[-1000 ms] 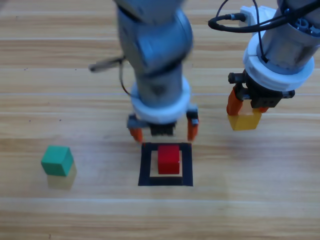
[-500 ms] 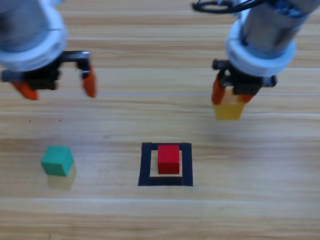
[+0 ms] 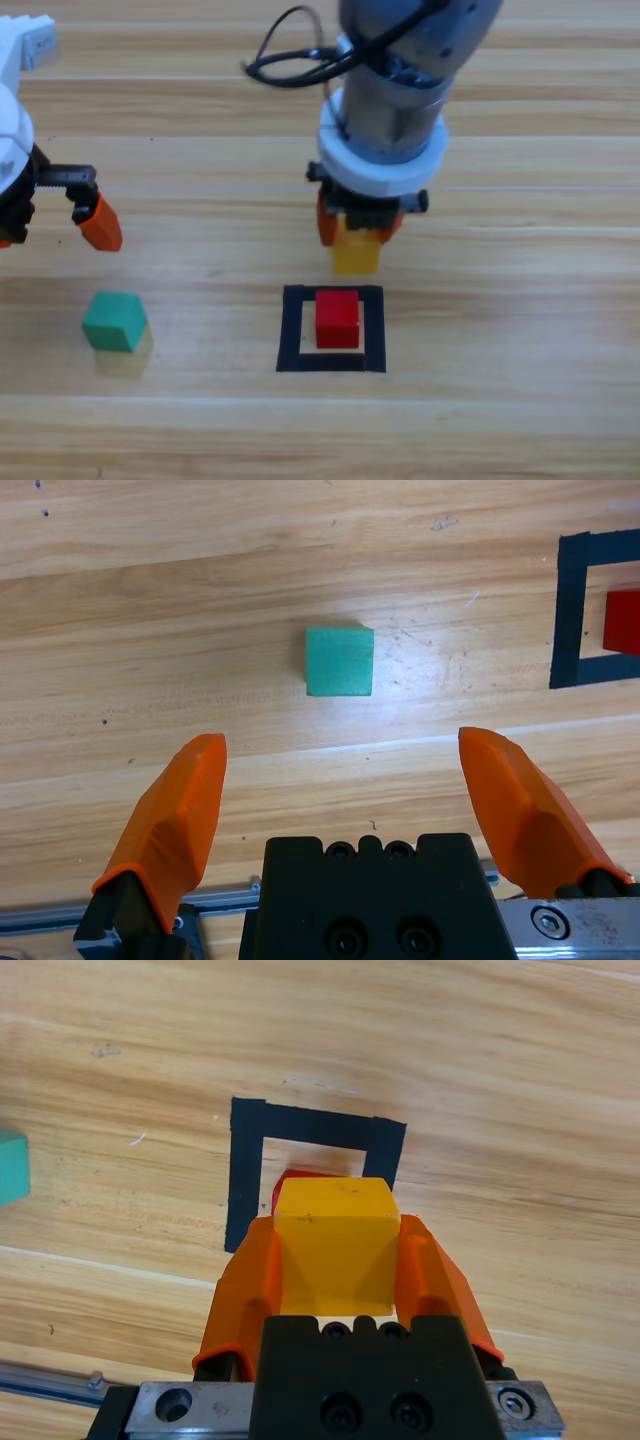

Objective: Stack the blocks in the rectangular block: red at the bottom, yellow in the middle, green on top

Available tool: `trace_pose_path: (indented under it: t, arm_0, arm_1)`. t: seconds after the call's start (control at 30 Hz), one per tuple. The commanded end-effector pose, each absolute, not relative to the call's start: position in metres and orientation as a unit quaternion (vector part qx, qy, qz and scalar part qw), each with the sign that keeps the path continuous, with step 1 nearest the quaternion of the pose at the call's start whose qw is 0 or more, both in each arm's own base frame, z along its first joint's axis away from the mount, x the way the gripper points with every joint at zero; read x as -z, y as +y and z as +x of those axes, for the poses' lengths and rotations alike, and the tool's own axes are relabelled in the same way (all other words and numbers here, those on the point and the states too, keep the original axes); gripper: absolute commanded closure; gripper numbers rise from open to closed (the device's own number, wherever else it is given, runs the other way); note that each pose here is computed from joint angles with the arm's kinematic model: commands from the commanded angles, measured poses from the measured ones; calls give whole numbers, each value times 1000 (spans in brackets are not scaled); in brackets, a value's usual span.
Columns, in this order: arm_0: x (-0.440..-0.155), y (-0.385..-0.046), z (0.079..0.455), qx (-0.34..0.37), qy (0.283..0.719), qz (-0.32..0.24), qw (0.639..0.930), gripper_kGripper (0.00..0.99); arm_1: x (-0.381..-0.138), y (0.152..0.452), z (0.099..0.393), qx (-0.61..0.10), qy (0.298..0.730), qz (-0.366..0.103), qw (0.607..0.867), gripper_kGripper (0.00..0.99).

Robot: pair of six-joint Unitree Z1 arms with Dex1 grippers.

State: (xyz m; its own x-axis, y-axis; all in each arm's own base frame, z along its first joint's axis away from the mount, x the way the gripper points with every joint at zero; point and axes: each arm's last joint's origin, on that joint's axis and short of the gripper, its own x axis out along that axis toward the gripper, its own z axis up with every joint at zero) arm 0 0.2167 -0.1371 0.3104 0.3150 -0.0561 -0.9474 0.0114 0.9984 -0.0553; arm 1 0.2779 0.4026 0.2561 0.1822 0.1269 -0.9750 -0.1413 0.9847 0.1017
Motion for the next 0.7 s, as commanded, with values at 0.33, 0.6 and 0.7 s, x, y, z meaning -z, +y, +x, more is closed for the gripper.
trace_pose_path:
  t: [0.33, 0.6, 0.7]
  arm_0:
    - [-284, -146, 235, 35, 614, 8, 789, 0]
    - [-275, -149, 239, 40, 621, 14, 782, 1]
    - [-270, -150, 241, 42, 626, 18, 778, 1]
  arm_1:
    - [-218, 430, 254, -59, 647, -42, 759, 973]
    - [-208, 436, 252, -57, 651, -44, 756, 973]
    - [-204, 437, 252, -53, 653, -44, 755, 973]
